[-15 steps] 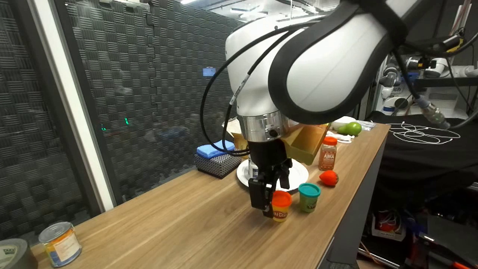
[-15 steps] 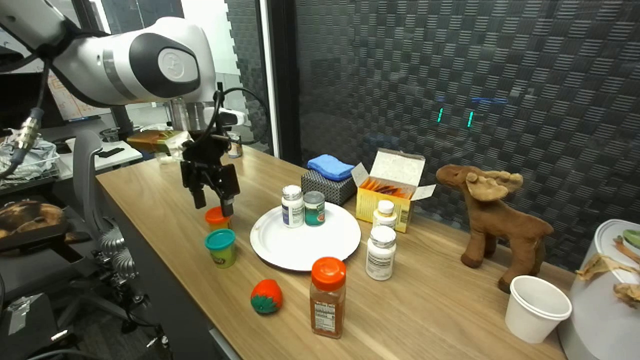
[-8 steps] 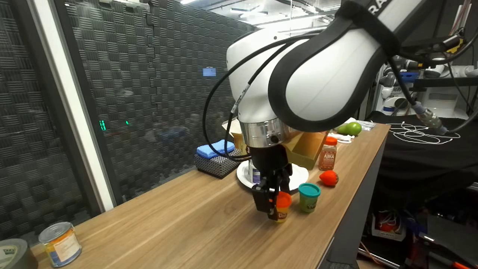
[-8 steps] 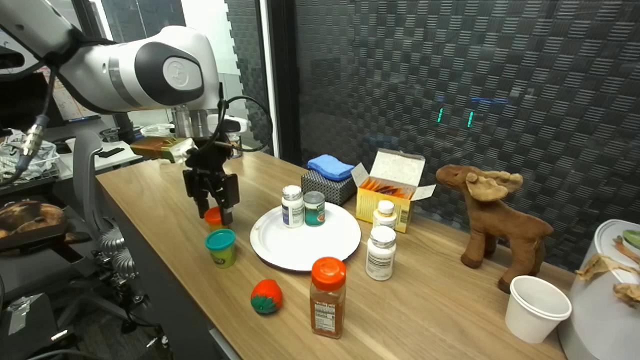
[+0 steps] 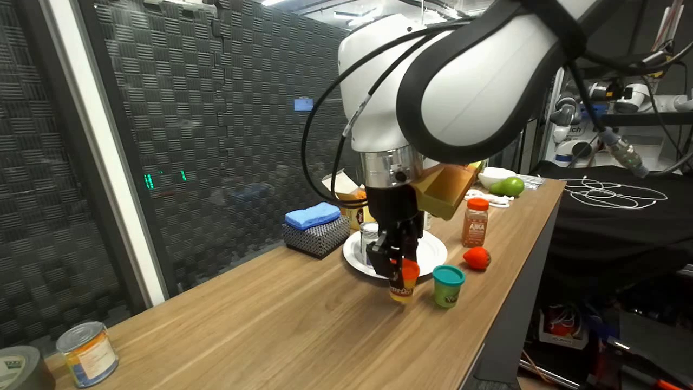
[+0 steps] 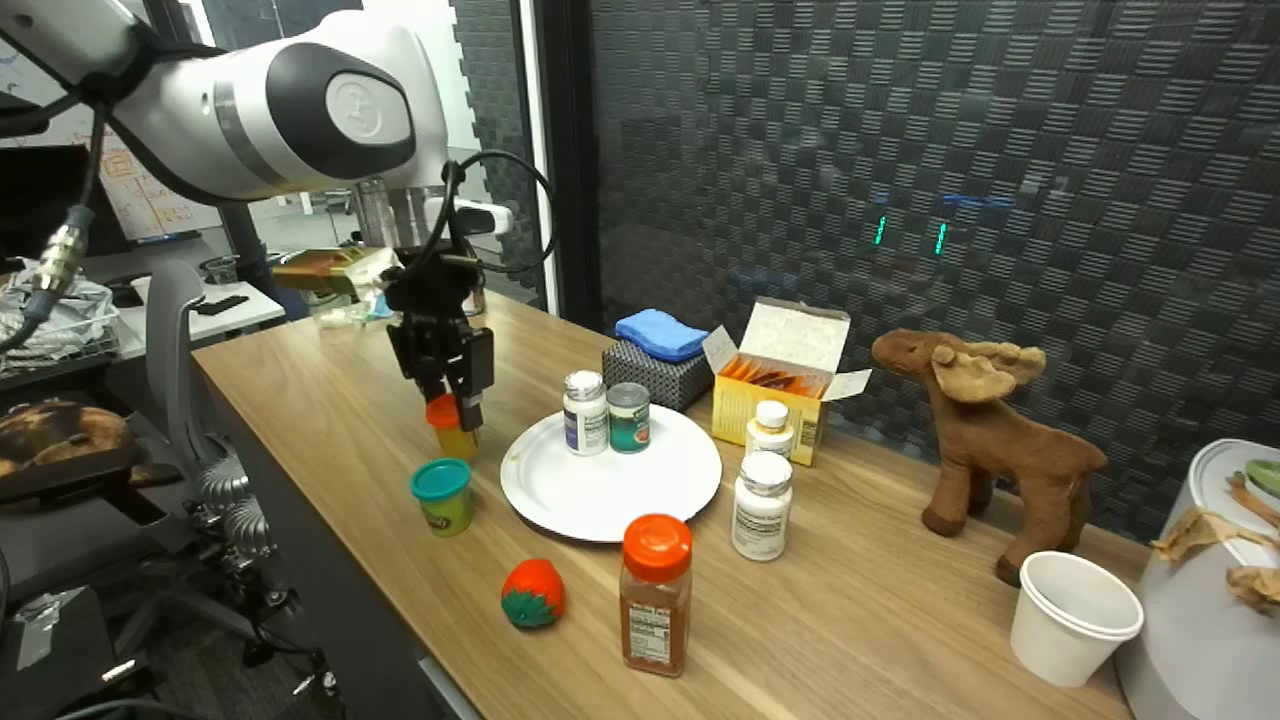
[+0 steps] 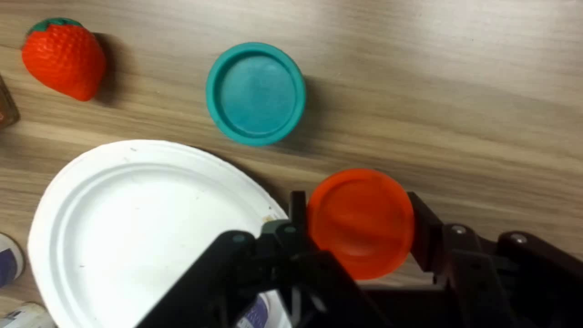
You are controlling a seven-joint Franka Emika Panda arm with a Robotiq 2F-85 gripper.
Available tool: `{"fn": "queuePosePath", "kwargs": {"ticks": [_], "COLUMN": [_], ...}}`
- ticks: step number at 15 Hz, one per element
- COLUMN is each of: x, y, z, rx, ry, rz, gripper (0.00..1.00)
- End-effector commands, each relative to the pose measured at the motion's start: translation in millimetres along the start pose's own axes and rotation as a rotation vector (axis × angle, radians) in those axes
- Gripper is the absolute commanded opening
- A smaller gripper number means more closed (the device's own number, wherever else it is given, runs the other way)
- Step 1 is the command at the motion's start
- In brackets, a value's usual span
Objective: Pick up all the objects surrounding the white plate and arrange them on the plate
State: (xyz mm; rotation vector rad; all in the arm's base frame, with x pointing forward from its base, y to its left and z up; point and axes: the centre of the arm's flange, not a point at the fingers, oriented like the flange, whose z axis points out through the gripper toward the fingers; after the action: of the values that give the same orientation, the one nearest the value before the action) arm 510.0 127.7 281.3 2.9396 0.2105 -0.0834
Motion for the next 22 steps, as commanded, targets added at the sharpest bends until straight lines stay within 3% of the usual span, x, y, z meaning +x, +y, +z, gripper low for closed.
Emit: {"fn": "queuePosePath", "kwargs": {"ticks": [1, 4, 13, 22], "x": [-6.7, 4.3, 48.4, 69.7], "y": [25.1, 43.1, 68.0, 61.8], "z": [-38.5, -42.3, -7.5, 22.5], "rx": [0.015, 0.010, -0.014, -0.027], "ry": [0.069, 0.088, 0.056, 0.006], "rz": [0.094, 0.154, 0.283, 0.263], "gripper": [0.28, 0.28, 0.28, 0.28]}}
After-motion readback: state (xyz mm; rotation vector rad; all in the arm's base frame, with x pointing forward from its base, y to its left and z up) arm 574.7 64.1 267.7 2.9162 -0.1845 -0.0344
